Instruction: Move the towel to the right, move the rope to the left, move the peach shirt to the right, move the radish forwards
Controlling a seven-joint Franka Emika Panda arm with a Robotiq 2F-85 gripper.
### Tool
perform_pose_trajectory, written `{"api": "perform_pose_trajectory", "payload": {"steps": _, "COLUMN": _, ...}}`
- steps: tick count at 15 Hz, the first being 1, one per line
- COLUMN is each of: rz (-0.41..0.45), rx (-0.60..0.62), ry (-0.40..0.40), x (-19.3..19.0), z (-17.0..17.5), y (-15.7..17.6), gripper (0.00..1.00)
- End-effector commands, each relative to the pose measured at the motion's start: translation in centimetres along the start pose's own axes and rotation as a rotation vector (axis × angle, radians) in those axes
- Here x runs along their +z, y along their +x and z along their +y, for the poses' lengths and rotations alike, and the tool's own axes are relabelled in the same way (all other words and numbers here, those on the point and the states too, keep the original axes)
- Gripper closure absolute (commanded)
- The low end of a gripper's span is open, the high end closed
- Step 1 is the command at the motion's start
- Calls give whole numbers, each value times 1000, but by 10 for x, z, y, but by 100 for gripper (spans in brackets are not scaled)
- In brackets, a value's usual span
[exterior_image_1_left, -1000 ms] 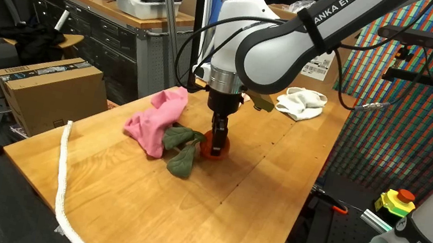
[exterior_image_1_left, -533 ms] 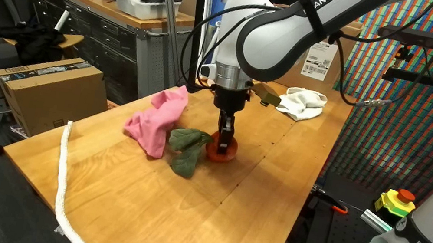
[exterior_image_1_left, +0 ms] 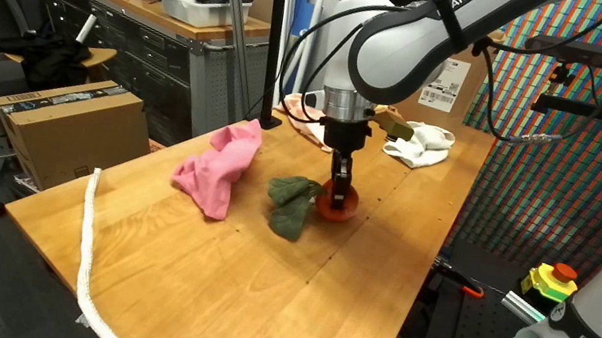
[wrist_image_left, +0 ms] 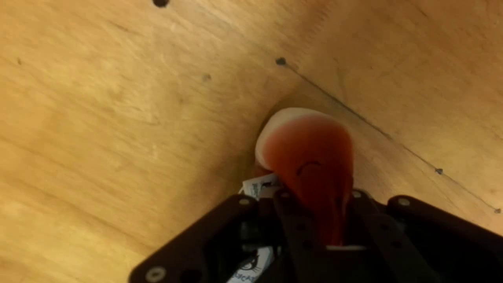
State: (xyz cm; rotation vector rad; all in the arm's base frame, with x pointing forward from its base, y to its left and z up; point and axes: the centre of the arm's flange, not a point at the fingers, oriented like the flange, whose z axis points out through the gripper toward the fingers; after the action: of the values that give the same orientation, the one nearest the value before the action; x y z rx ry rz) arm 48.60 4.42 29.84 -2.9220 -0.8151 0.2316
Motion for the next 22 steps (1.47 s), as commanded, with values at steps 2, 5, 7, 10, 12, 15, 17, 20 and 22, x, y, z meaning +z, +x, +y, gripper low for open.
{"api": "perform_pose_trajectory", "payload": {"steps": 2, "rz": 0, "rx": 102, "ry": -22, "x": -13, "z": 14, "y": -52, "gripper": 94}}
{"api": "perform_pose_trajectory", "payload": {"steps": 5, "rz": -16, "rx": 117, "ry": 12, "x": -18, "z": 18, "y": -72, "gripper": 94}}
{"api": "perform_pose_trajectory", "payload": {"steps": 7, "rz": -44, "rx": 118, "ry": 58, "x": -17, "z": 12, "y": -79, "gripper": 94}}
{"api": "perform_pose_trajectory", "payload": {"steps": 10, "rz": -79, "rx": 99, "ry": 114, "x": -14, "z": -3, "y": -85, "gripper": 94}}
{"api": "perform_pose_trajectory", "payload": {"steps": 12, "rz": -98, "rx": 95, "ry": 157, "x": -11, "z": -9, "y": -83, "gripper": 86}}
{"api": "perform_pose_trajectory", "payload": {"steps": 15, "rz": -126, "rx": 92, "ry": 162, "x": -9, "z": -15, "y": -81, "gripper": 49}}
{"api": "perform_pose_trajectory", "payload": {"steps": 17, "rz": -127, "rx": 94, "ry": 156, "x": -14, "z": -14, "y": -80, "gripper": 33}}
{"api": "perform_pose_trajectory", "payload": {"steps": 20, "rz": -140, "rx": 96, "ry": 180, "x": -30, "z": -13, "y": -81, "gripper": 10}}
{"api": "perform_pose_trajectory", "payload": {"steps": 22, "rz": -156, "rx": 83, "ry": 203, "x": -44, "z": -15, "y": -83, "gripper": 0}}
